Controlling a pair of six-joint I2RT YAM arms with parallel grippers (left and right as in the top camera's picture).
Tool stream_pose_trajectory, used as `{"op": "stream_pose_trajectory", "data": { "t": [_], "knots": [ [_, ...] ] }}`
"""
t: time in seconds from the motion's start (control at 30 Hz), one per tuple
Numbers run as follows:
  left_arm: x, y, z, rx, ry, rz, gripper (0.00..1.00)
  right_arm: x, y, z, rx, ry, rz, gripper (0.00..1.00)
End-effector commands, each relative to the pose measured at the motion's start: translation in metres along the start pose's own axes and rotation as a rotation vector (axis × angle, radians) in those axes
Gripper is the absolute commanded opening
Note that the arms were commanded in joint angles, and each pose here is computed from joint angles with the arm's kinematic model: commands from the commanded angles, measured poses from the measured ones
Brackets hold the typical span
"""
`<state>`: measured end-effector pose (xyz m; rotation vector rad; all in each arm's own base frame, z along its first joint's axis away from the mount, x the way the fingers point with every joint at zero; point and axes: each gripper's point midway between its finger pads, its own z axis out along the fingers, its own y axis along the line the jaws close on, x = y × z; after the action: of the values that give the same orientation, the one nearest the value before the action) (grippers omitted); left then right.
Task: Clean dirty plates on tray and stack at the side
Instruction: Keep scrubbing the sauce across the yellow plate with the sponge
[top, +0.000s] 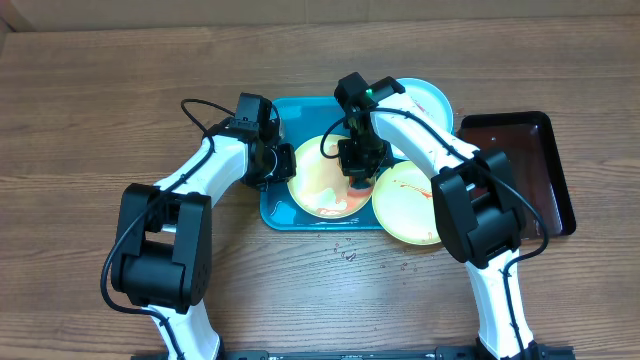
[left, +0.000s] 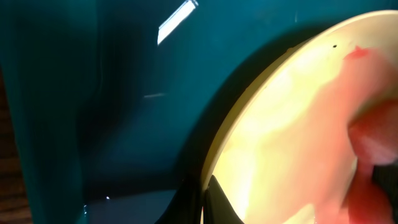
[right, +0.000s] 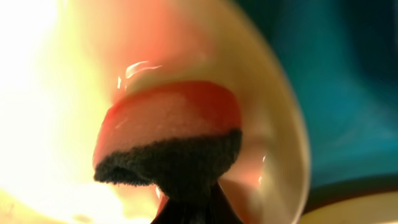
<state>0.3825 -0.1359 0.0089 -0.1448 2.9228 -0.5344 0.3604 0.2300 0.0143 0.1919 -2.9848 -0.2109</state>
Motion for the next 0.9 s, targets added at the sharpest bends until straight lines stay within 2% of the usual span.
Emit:
{"op": "stream_pose_trajectory", "data": {
  "t": [0.0,0.17,0.33,0.63,0.87],
  "knots": [
    [0.002,0.001,0.003,0.002,0.007,0.009,0.04,0.014,0.017,0.012,-0.067,0.073,-0.013,0.04],
    [0.001,0.0,0.003,0.007,0.005,0.009,0.04,0.018,0.05,0.016,-0.13,0.055,-0.107,0.04],
    [0.002,0.0,0.003,0.01,0.006,0.009,0.04,0.004,0.083,0.02,-0.164,-0.047,-0.164,0.04],
    [0.002,0.0,0.003,0.009,0.009,0.008,0.04,-0.047,0.076,0.008,-0.2,-0.217,-0.001,0.04],
    [0.003,0.0,0.003,0.008,0.01,0.008,0.04,-0.075,0.04,0.001,-0.118,-0.319,0.204,0.04]
  ]
}}
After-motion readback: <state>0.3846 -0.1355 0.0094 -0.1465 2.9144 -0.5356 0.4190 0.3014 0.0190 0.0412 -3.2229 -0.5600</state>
